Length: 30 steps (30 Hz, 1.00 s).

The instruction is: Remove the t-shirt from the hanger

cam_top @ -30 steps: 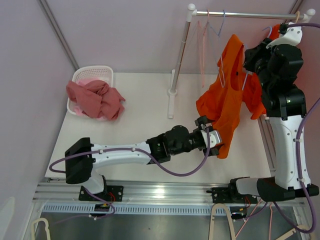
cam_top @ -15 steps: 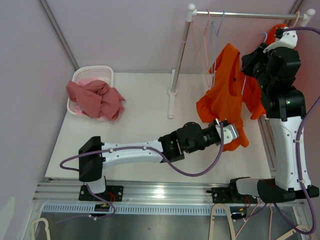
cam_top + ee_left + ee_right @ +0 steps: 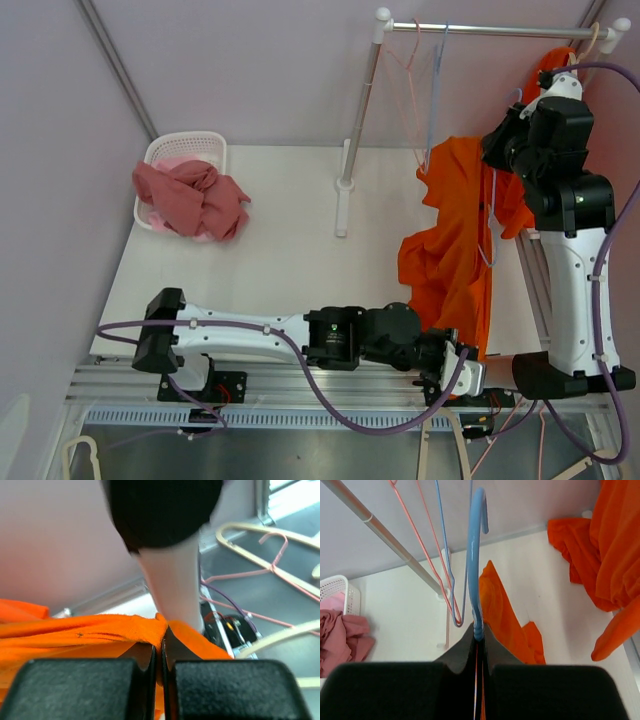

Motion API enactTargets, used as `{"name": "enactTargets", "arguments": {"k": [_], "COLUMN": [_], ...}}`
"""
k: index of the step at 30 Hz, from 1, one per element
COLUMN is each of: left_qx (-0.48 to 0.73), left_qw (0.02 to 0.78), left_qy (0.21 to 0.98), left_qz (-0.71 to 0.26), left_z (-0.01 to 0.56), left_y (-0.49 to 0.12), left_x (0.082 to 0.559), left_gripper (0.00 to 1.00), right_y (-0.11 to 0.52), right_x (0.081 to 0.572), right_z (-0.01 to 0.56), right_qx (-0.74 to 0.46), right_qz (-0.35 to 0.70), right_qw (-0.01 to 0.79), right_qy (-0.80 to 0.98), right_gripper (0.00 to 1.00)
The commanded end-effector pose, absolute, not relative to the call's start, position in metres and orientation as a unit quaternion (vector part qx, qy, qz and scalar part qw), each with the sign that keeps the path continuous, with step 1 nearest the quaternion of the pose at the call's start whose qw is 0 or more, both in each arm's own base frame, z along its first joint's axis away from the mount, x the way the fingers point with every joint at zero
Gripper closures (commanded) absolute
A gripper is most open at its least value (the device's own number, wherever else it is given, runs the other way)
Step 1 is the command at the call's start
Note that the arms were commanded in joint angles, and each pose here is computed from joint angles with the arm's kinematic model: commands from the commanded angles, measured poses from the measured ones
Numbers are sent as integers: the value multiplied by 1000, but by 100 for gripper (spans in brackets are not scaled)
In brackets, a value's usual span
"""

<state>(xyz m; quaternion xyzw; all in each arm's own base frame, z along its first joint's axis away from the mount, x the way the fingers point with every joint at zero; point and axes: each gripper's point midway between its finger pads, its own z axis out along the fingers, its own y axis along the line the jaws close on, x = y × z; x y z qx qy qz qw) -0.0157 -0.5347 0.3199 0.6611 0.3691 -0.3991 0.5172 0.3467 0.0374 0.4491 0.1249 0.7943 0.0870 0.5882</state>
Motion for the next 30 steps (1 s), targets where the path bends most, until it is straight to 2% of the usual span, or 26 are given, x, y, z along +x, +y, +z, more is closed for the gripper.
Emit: {"name": "enactTargets", "arguments": {"k": [1,3,5,6,7,9,10,12,14,15,17,19,24,27,28,30], "left_qx": [726,694,617,566,518,419,374,291,220,166,127,126,123,127,130,127], "left_qw": [368,382,450,452,468,450,459,469,495,521,544,540,544,558,576,594], "left_qy": [365,427,502,554,597,671,691,723,760,784,793,799,787,762,742,732], "left_qz": [-452,-436,-407,-410,-395,-414,-414,-415,-358,-295,-244,-234,-262,-303,-318,-308], "left_z": [248,231,243,248,251,255,260,274,277,276,279,270,286,331,367,391], "left_y": [-509,-512,-524,-525,-519,-503,-491,-470,-443,-416,-380,-373,-346,-328,-322,-302], "left_x": [-76,-51,16,38,84,125,160,190,224,244,260,259,240,227,226,235], "left_gripper": [100,99,99,99,99,99,99,99,99,99,99,99,99,99,99,99], "right_y": [31,32,38,45,51,59,62,61,67,71,71,64,60,51,44,41], "right_x": [357,352,356,349,343,347,343,336,325,321,302,302,321,342,349,367], "right_z": [500,505,480,493,477,462,458,456,448,445,441,440,463,477,474,485], "right_qx": [131,119,100,81,68,46,40,37,17,2,-1,9,37,65,79,90], "right_qz": [91,90,83,99,99,94,87,72,72,69,37,21,21,-2,-24,-29], "right_qw": [656,652,606,607,572,543,535,535,519,510,506,506,572,616,621,645], "right_qy": [738,743,785,785,812,833,839,841,852,857,862,862,819,785,779,759], "right_gripper": [100,100,100,100,100,100,100,100,100,100,100,100,100,100,100,100]}}
